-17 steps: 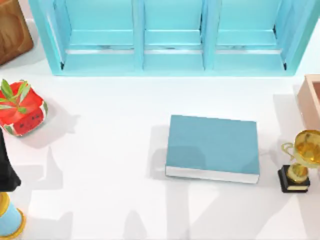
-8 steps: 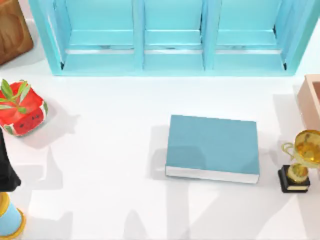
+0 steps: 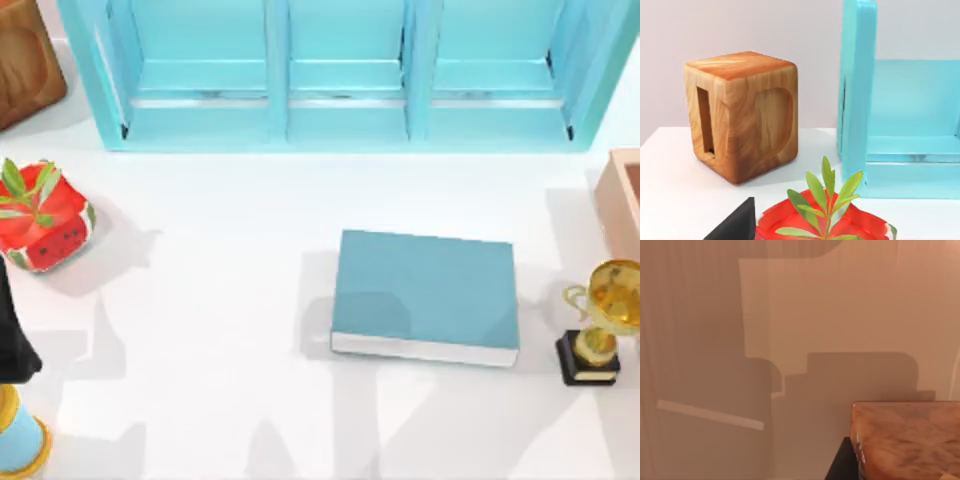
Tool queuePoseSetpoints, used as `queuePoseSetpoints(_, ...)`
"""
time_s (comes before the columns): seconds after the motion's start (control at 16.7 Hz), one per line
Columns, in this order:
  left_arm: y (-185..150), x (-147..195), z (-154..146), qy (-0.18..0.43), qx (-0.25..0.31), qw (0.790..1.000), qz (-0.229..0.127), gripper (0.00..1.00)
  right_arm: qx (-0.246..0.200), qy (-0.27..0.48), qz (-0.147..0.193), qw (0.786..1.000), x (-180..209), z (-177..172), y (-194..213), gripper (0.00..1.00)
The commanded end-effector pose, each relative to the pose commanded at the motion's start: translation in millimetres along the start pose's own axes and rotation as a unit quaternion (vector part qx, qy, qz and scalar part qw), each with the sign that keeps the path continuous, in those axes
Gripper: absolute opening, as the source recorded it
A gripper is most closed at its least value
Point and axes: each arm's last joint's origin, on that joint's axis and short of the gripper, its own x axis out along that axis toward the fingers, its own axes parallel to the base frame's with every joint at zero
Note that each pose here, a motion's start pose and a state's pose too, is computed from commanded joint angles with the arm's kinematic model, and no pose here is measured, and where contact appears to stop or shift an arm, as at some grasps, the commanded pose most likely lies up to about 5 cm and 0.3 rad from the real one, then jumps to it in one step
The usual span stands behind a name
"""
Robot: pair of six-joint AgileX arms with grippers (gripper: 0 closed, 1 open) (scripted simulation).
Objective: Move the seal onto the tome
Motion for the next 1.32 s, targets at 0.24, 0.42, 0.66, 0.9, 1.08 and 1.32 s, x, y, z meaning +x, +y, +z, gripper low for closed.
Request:
queuePoseSetpoints(0.24,0.0,0.0,0.0,0.000,0.000,1.000,0.000,1.00,0.001,-0.025,-0.016,1.000,-42.5,9.0,22.3,0.00)
queuePoseSetpoints(0.42,0.0,0.0,0.0,0.000,0.000,1.000,0.000,1.00,0.001,-0.034,-0.018,0.999,-80.4,11.7,55.2,0.00)
queuePoseSetpoints(0.66,0.0,0.0,0.0,0.000,0.000,1.000,0.000,1.00,0.002,-0.028,-0.008,1.000,-122.4,7.0,104.4,0.00)
queuePoseSetpoints(0.9,0.0,0.0,0.0,0.000,0.000,1.000,0.000,1.00,0.000,-0.004,0.002,1.000,-143.7,1.0,141.6,0.00)
queuePoseSetpoints(1.08,0.0,0.0,0.0,0.000,0.000,1.000,0.000,1.00,-0.001,0.002,0.003,1.000,-146.2,0.3,147.6,0.00)
queuePoseSetpoints(1.32,0.0,0.0,0.0,0.000,0.000,1.000,0.000,1.00,0.002,0.002,0.004,1.000,-145.6,0.5,146.9,0.00)
